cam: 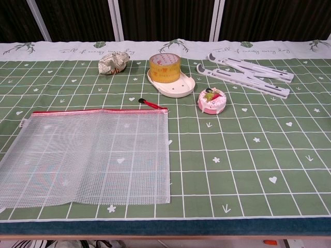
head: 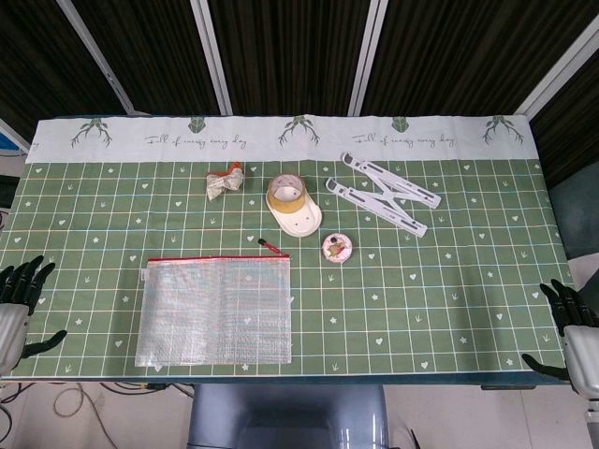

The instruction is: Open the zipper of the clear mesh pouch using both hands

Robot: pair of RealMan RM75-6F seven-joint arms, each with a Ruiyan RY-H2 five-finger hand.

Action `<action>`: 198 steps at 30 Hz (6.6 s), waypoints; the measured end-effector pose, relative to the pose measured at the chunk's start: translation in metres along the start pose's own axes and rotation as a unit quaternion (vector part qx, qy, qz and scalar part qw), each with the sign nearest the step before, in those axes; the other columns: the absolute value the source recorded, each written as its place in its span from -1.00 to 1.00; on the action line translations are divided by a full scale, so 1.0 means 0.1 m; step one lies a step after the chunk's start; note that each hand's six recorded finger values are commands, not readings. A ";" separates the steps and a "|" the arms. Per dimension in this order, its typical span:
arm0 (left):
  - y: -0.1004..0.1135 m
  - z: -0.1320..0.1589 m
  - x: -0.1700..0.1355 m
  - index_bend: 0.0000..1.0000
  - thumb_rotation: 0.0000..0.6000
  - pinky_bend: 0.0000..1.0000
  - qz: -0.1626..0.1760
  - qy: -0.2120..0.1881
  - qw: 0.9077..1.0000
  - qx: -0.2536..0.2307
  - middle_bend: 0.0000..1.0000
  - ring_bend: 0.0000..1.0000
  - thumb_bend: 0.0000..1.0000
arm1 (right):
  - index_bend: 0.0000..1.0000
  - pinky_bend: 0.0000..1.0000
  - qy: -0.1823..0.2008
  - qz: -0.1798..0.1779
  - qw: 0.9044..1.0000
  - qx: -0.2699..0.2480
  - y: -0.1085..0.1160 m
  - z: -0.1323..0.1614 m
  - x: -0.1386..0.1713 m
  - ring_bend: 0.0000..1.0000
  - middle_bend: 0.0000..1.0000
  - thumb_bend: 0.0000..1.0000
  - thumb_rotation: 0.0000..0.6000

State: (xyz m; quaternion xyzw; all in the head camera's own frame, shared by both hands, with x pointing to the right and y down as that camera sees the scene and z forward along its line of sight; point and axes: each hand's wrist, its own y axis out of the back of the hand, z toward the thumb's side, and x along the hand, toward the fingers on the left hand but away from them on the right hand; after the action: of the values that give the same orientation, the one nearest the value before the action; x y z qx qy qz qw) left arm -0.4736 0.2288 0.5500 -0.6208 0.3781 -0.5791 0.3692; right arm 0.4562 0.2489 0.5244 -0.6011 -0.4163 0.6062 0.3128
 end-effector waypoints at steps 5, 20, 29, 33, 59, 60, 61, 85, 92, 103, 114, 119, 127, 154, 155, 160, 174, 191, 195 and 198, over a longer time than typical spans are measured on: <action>0.00 0.00 0.00 -1.00 1.00 -1.00 0.000 0.000 1.000 0.000 -1.00 -1.00 -0.87 | -1.00 -0.60 0.001 0.000 1.000 -0.001 0.00 0.01 0.00 -1.00 -1.00 -0.74 1.00; 0.00 0.01 0.01 -1.00 1.00 -1.00 0.003 -0.004 1.000 0.007 -1.00 -1.00 -0.87 | -1.00 -0.60 -0.003 -0.001 1.000 -0.003 0.00 0.00 0.00 -1.00 -1.00 -0.74 1.00; 0.04 0.20 0.11 -0.98 1.00 -1.00 -0.003 -0.020 1.000 0.010 -1.00 -1.00 -0.85 | -1.00 -0.60 -0.007 0.004 1.000 -0.007 -0.05 0.01 -0.03 -1.00 -1.00 -0.74 1.00; 0.12 0.44 0.31 -0.92 1.00 -1.00 0.001 -0.040 0.999 0.007 -1.00 -1.00 -0.84 | -1.00 -0.60 -0.008 0.005 1.000 -0.009 -0.05 0.01 -0.04 -1.00 -1.00 -0.74 1.00; -0.25 2.34 1.76 -0.34 1.00 -1.00 -0.071 -0.107 0.988 0.081 -0.82 -1.00 -0.66 | -1.00 -0.60 -0.026 0.019 0.999 -0.032 -0.09 -0.02 -0.06 -1.00 -1.00 -0.74 1.00; -0.29 2.41 1.81 -0.31 1.00 -0.99 -0.074 -0.108 0.988 0.086 -0.80 -1.00 -0.65 | -1.00 -0.60 -0.027 0.020 0.999 -0.032 -0.09 -0.02 -0.06 -1.00 -1.00 -0.74 1.00; -0.32 2.47 1.84 -0.29 1.00 -0.98 -0.076 -0.108 0.987 0.091 -0.77 -1.00 -0.65 | -1.00 -0.60 -0.028 0.020 0.999 -0.033 -0.09 -0.03 -0.06 -1.00 -1.00 -0.74 1.00; -0.92 3.21 2.46 -0.11 1.00 -0.54 -0.089 -0.079 0.976 0.181 -0.40 -0.77 -0.59 | -1.00 -0.60 -0.035 0.030 0.998 -0.049 -0.10 -0.05 -0.08 -1.00 -1.00 -0.71 1.00; -1.08 3.35 2.50 -0.06 1.00 -0.54 -0.093 -0.081 0.973 0.198 -0.40 -0.77 -0.57 | -1.00 -0.60 -0.037 0.032 0.997 -0.053 -0.10 -0.05 -0.08 -1.00 -1.00 -0.70 1.00; -1.25 3.60 2.54 0.00 1.00 -0.54 -0.093 -0.090 0.969 0.208 -0.41 -0.76 -0.49 | -1.00 -0.60 -0.041 0.034 0.997 -0.062 -0.10 -0.06 -0.08 -1.00 -1.00 -0.69 1.00; -1.33 3.71 2.58 0.01 1.00 -0.54 -0.092 -0.089 0.967 0.222 -0.44 -0.77 -0.49 | -1.00 -0.60 -0.043 0.036 0.996 -0.068 -0.09 -0.07 -0.08 -1.00 -1.00 -0.66 1.00; -1.37 3.71 2.57 0.03 1.00 -0.54 -0.097 -0.090 0.965 0.226 -0.45 -0.77 -0.46 | -1.00 -0.60 -0.043 0.036 0.996 -0.069 -0.09 -0.07 -0.08 -1.00 -1.00 -0.66 1.00; -1.40 3.67 2.55 0.12 1.00 -0.54 -0.102 -0.090 0.963 0.233 -0.44 -0.76 -0.42 | -1.00 -0.60 -0.043 0.036 0.996 -0.073 -0.09 -0.06 -0.08 -1.00 -1.00 -0.66 1.00; -0.94 3.80 2.45 0.20 1.00 -0.54 -0.054 -0.140 0.962 0.227 -0.44 -0.76 -0.15 | -1.00 -0.60 -0.028 0.038 0.996 -0.079 -0.08 0.00 -0.06 -1.00 -1.00 -0.66 1.00; -0.91 3.81 2.44 0.20 1.00 -0.55 -0.052 -0.142 0.962 0.226 -0.44 -0.77 -0.15 | -1.00 -0.60 -0.028 0.038 0.996 -0.079 -0.08 0.00 -0.06 -1.00 -1.00 -0.66 1.00; -0.61 3.85 2.41 0.20 1.00 -0.55 -0.031 -0.154 0.965 0.210 -0.44 -0.77 -0.15 | -1.00 -0.60 -0.031 0.041 0.996 -0.078 -0.09 0.00 -0.07 -1.00 -1.00 -0.66 1.00; 0.22 4.08 2.25 0.21 1.00 -0.55 0.019 -0.196 0.969 0.147 -0.42 -0.76 -0.15 | -1.00 -0.60 -0.037 0.087 0.986 -0.138 -0.09 0.37 -0.15 -1.00 -1.00 -0.61 1.00; 0.43 4.30 2.12 0.21 1.00 -0.55 0.022 -0.214 0.969 0.118 -0.42 -0.76 -0.15 | -0.69 -0.60 -0.069 0.150 0.927 -0.338 0.01 1.37 -0.89 -1.00 -1.00 -0.41 1.00; 0.48 4.34 2.10 0.21 1.00 -0.55 0.026 -0.219 0.968 0.119 -0.42 -0.77 -0.15 | -0.59 -0.60 -0.066 0.168 0.911 -0.371 -0.02 1.72 -1.09 -1.00 -1.00 -0.41 1.00; 0.52 4.35 2.09 0.21 1.00 -0.55 0.029 -0.219 0.968 0.119 -0.42 -0.77 -0.15 | -0.51 -0.60 -0.060 0.181 0.901 -0.390 -0.05 2.02 -1.21 -1.00 -1.00 -0.39 1.00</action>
State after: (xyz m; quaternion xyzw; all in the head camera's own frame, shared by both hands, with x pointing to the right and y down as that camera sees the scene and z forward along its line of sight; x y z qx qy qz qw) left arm -0.0321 0.0272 0.5708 -0.6729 0.2340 -0.4588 0.5310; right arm 0.2661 0.1188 0.5710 -0.7026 -0.5214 0.4764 -0.0869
